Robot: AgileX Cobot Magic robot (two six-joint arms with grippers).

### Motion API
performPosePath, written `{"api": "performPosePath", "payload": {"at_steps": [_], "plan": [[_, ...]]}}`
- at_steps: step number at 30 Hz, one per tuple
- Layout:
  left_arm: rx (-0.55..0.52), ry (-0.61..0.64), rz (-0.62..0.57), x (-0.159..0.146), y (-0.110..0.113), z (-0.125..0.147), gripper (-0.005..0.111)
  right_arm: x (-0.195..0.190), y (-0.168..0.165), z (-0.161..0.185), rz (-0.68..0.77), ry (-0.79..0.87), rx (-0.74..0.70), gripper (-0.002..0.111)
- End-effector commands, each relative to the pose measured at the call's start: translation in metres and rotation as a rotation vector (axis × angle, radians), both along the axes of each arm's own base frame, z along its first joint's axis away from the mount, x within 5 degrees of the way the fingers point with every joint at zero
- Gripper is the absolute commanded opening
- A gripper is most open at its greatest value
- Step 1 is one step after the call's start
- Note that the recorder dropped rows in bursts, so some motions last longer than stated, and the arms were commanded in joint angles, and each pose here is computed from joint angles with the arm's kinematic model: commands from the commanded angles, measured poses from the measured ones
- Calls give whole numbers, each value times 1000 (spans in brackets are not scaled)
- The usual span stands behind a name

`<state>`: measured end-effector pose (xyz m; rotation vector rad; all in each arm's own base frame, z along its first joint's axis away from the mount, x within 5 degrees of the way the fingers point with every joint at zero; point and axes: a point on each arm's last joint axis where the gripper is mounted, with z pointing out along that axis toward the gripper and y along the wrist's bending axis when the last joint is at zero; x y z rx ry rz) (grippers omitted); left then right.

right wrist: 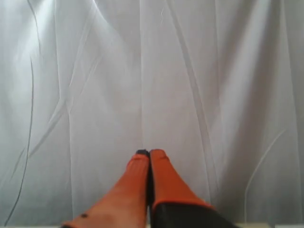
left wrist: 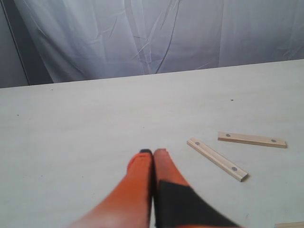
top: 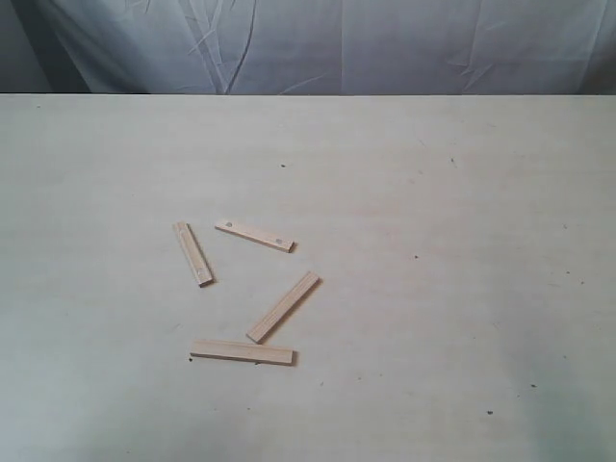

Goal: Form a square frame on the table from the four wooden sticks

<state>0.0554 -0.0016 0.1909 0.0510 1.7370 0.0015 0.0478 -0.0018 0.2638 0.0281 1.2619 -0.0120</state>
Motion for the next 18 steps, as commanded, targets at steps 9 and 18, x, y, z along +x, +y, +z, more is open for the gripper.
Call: {"api": "performPosePath", "payload": {"at_steps": [9, 18], "plan": [[-10, -15, -3, 0, 0, 1, 0, 77, 10, 30, 114, 711, 224, -1], [-10, -15, -3, 0, 0, 1, 0, 156, 39, -5, 251, 1107, 255, -1]]}}
